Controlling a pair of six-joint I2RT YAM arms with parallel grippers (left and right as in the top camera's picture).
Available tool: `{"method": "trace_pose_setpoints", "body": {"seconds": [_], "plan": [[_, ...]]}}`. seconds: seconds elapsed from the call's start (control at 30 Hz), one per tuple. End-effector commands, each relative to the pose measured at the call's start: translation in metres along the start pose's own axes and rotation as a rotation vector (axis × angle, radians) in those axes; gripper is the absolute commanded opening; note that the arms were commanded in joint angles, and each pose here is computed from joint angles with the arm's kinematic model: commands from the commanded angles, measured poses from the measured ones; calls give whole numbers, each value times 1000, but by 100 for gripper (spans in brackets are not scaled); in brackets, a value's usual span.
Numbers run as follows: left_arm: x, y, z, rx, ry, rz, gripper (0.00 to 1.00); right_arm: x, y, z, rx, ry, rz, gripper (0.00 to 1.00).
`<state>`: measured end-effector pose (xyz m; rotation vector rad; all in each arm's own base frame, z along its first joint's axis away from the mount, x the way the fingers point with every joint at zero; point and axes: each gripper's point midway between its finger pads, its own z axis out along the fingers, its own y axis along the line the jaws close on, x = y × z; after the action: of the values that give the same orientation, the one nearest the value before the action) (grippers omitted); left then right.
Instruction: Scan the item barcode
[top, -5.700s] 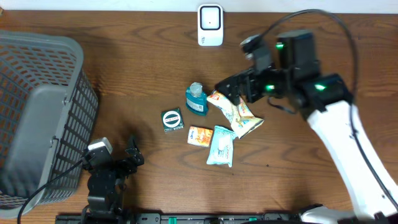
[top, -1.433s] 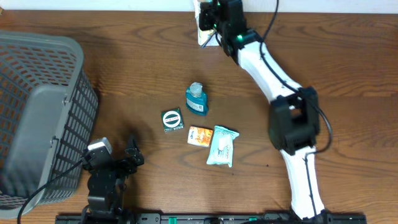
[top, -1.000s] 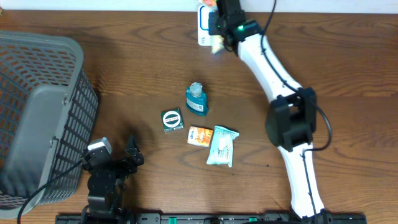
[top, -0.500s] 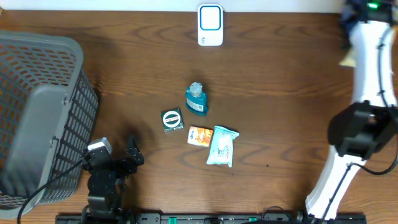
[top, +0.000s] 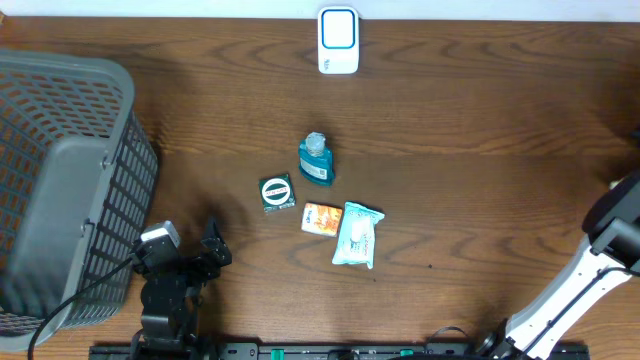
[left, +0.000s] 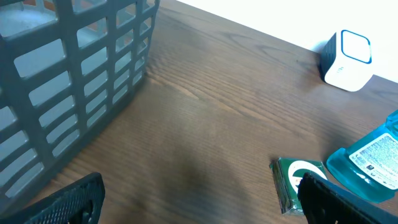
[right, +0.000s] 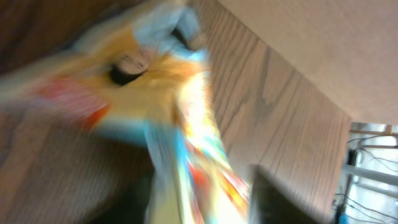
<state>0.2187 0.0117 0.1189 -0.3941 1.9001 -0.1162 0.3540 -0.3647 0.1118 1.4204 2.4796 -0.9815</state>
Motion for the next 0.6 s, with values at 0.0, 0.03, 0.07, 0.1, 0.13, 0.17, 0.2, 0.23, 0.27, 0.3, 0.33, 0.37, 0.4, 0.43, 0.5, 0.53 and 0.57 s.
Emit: {"method": "trace_pose_setpoints", "body": {"seconds": [0.0, 0.03, 0.07, 0.1, 0.13, 0.17, 0.2, 0.23, 0.27, 0.3, 0.33, 0.37, 0.4, 0.43, 0.5, 0.53, 0.57], "plan": [[9, 7, 2, -29, 26, 8, 98, -4, 3, -17, -144, 21, 54, 93], [9, 7, 2, -29, 26, 8, 98, -3, 8, -23, -187, 32, 55, 99], [9, 7, 2, -29, 26, 8, 98, -2, 16, -31, -240, 41, 54, 99], [9, 7, 2, -29, 26, 8, 98, -3, 23, -41, -295, 45, 54, 99], [9, 7, 2, -28, 25, 8, 98, -3, 31, -56, -364, 46, 54, 99], [9, 7, 2, -28, 25, 8, 98, -4, 41, -74, -442, 46, 50, 99], [9, 7, 2, -29, 26, 8, 98, -4, 49, -92, -515, 44, 46, 99], [9, 7, 2, -29, 26, 8, 98, -5, 59, -116, -609, 35, 39, 99], [9, 7, 2, -29, 26, 8, 98, -5, 68, -143, -706, 24, 28, 99], [9, 7, 2, -28, 25, 8, 98, -4, 75, -173, -803, 10, 12, 99], [9, 7, 2, -29, 26, 8, 98, -1, 81, -200, -882, -5, -7, 99], [9, 7, 2, -29, 26, 8, 98, 3, 84, -227, -954, -22, -28, 99], [9, 7, 2, -29, 26, 8, 98, 11, 86, -259, -1030, -43, -59, 99], [9, 7, 2, -29, 26, 8, 98, 20, 87, -285, -1081, -62, -89, 99], [9, 7, 2, -29, 26, 8, 98, 46, 81, -330, -1128, -87, -154, 99], [9, 7, 2, -29, 26, 8, 98, 59, 78, -348, -1142, -101, -186, 99], [9, 7, 2, -29, 26, 8, 98, 69, 77, -361, -1151, -115, -213, 99]]}}
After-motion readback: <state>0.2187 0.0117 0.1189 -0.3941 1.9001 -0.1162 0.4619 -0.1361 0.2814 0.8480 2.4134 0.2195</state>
